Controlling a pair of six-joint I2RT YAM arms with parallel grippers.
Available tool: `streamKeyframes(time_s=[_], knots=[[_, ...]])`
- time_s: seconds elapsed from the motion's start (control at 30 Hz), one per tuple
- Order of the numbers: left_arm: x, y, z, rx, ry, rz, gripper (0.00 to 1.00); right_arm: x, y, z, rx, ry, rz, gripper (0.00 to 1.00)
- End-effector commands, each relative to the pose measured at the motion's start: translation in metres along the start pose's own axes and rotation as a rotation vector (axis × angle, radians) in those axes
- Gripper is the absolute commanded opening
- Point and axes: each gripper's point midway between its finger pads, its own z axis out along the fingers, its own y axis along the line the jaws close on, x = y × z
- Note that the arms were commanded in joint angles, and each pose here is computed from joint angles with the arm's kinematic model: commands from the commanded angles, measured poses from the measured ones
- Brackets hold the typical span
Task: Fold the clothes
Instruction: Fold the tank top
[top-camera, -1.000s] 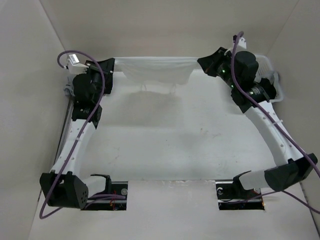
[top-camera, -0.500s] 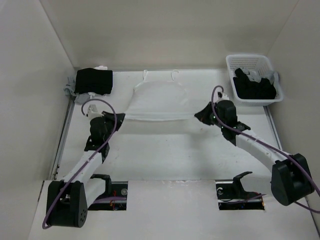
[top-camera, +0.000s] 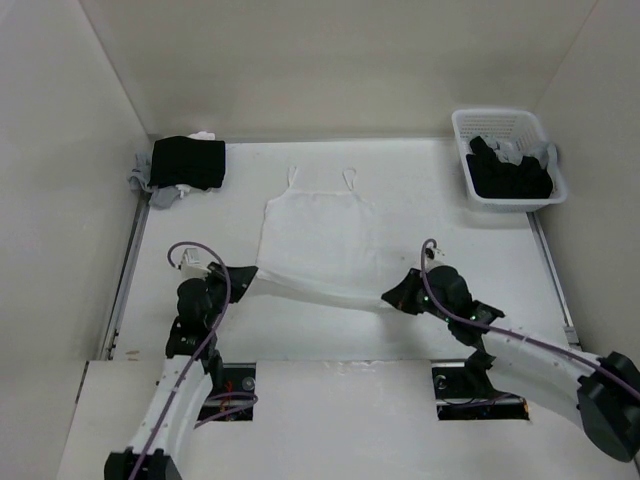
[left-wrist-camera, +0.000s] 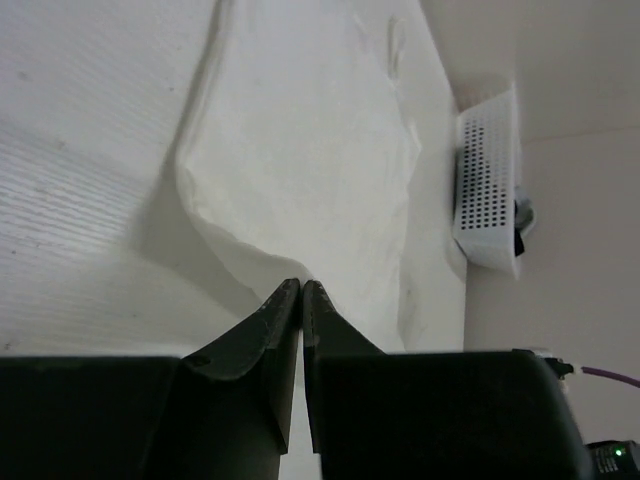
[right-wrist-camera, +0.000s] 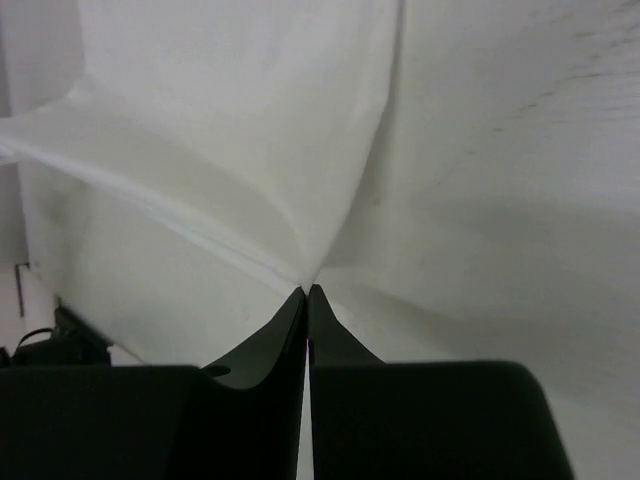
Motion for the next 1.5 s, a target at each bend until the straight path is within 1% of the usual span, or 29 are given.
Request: streamKeyframes(time_s=[0.0,0.1,0.17,0.3,0.43,0.6,0.77,0.8,0.83,0.87,0.9,0.97,1.0,1.07,1.13,1.17,1.2,1.27,1.3,1.37,1.43,1.47], knots=[[0.004,0.003,-0.015,-0.032,0.015,-0.031,0.05,-0.02,0.029,-0.016,-0.057,-0.091,0.015,0.06],[-0.028,-0.019,-0.019,-0.03,-0.095,0.0,0.06,-0.054,0.042,-0.025,-0.061,-0.166,-0.033,0.07],[-0.051,-0.032,-0.01,-0.037,-0.154,0.018,0.06,-0.081,0.048,-0.02,-0.046,-0.193,-0.058,0.06],[-0.075,-0.056,0.026,-0.014,-0.175,0.02,0.06,-0.138,0.064,0.005,-0.055,-0.25,-0.083,0.06],[-0.09,-0.072,0.076,-0.011,-0.178,0.02,0.06,-0.185,0.067,0.04,-0.048,-0.265,-0.065,0.05],[-0.104,-0.069,0.142,-0.043,-0.177,0.006,0.06,-0.227,0.05,0.077,-0.008,-0.277,-0.017,0.04],[-0.111,-0.038,0.196,-0.13,-0.168,-0.027,0.06,-0.253,0.029,0.118,0.021,-0.253,0.031,0.06],[-0.111,-0.034,0.204,-0.134,-0.161,-0.044,0.07,-0.256,0.023,0.128,0.029,-0.242,0.045,0.07],[-0.113,-0.031,0.211,-0.138,-0.162,-0.052,0.11,-0.259,0.018,0.137,0.035,-0.235,0.057,0.1],[-0.113,-0.031,0.215,-0.135,-0.164,-0.052,0.14,-0.263,0.017,0.143,0.033,-0.236,0.066,0.15],[-0.113,-0.032,0.218,-0.126,-0.16,-0.055,0.19,-0.266,0.017,0.147,0.032,-0.24,0.074,0.23],[-0.114,-0.041,0.215,-0.091,-0.168,-0.044,0.28,-0.271,0.022,0.143,0.026,-0.266,0.067,0.38],[-0.114,-0.044,0.209,-0.082,-0.175,-0.034,0.32,-0.272,0.022,0.138,0.032,-0.281,0.06,0.44],[-0.111,-0.046,0.191,-0.081,-0.189,-0.015,0.35,-0.266,0.023,0.125,0.054,-0.308,0.046,0.48],[-0.106,-0.036,0.17,-0.111,-0.212,-0.003,0.36,-0.251,0.021,0.113,0.086,-0.331,0.042,0.49],[-0.1,-0.029,0.16,-0.131,-0.214,0.009,0.35,-0.24,0.021,0.109,0.092,-0.338,0.031,0.47],[-0.092,-0.022,0.151,-0.15,-0.205,0.024,0.34,-0.229,0.02,0.104,0.098,-0.335,0.023,0.38],[-0.074,-0.003,0.132,-0.201,-0.173,0.055,0.32,-0.206,0.015,0.095,0.105,-0.316,0.024,0.14],[-0.066,0.008,0.125,-0.231,-0.153,0.071,0.32,-0.196,0.013,0.092,0.108,-0.304,0.025,0.08],[-0.05,0.023,0.114,-0.27,-0.106,0.086,0.32,-0.175,0.011,0.087,0.107,-0.271,0.023,0.08],[-0.04,0.028,0.108,-0.274,-0.073,0.092,0.34,-0.157,0.008,0.084,0.108,-0.24,0.015,0.16],[-0.036,0.029,0.105,-0.275,-0.06,0.092,0.34,-0.15,0.005,0.082,0.112,-0.23,0.013,0.25]])
